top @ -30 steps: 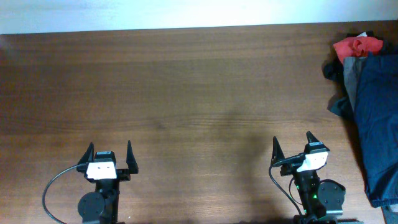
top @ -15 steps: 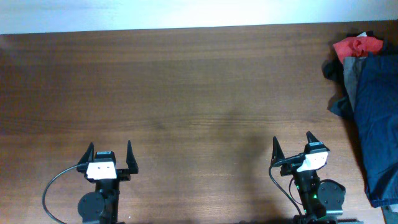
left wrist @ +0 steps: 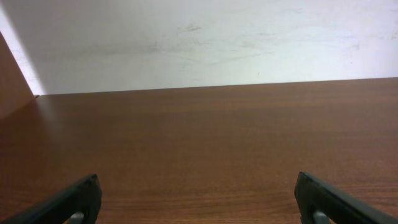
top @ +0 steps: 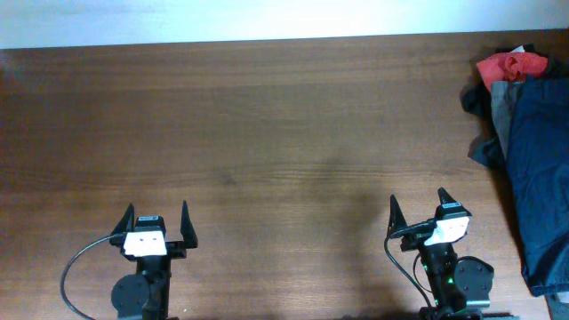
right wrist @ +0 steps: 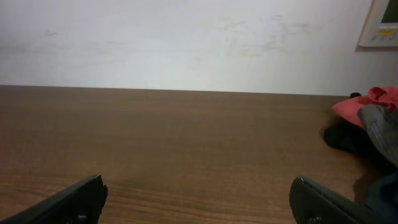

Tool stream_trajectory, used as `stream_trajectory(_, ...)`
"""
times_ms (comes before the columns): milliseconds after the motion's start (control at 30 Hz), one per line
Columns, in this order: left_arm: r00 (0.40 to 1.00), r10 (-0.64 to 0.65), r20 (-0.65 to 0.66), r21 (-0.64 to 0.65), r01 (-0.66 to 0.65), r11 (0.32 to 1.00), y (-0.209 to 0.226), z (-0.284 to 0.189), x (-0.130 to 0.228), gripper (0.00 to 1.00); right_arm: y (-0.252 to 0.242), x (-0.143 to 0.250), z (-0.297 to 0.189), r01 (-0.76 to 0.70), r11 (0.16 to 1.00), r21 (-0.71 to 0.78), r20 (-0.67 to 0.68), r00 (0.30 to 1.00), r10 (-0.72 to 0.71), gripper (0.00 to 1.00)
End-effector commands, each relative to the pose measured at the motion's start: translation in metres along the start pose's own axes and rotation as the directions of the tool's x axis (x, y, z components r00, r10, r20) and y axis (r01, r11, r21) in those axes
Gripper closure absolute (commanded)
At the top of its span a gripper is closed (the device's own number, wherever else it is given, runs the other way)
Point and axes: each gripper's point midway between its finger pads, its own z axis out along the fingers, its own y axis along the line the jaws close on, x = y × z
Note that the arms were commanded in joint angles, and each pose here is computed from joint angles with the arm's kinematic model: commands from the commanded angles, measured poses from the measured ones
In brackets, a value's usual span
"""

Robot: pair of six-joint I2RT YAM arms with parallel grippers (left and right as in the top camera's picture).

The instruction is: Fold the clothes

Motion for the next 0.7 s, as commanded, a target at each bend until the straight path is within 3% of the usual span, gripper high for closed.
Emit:
stream_trajectory(0,1.0,-0.007,-0.003,-0.013,0.007,1.0,0.003,0.0,0.001,0.01,-0.003,0.002,0.0,0.006,1.0,0.016,0.0,1.0,-0.006,0.02)
stream_trajectory(300,1.0,-0.007,-0.003,-0.013,0.007,1.0,0.003,0.0,0.001,0.01,0.004,0.001,0.0,-0.005,1.0,-0.025,0.003,1.0,0.005,0.01)
stream_trajectory(467,1.0,-0.007,-0.003,-0.013,0.007,1.0,0.003,0.0,0.001,0.01,0.033,-0.001,-0.004,-0.028,0.981,-0.193,0.003,1.0,0.029,0.01)
stream_trajectory(667,1.0,-0.007,-0.003,-0.013,0.007,1.0,0.003,0.0,0.001,0.01,0.046,-0.009,-0.007,-0.012,0.962,-0.273,0.034,0.999,0.022,0.01)
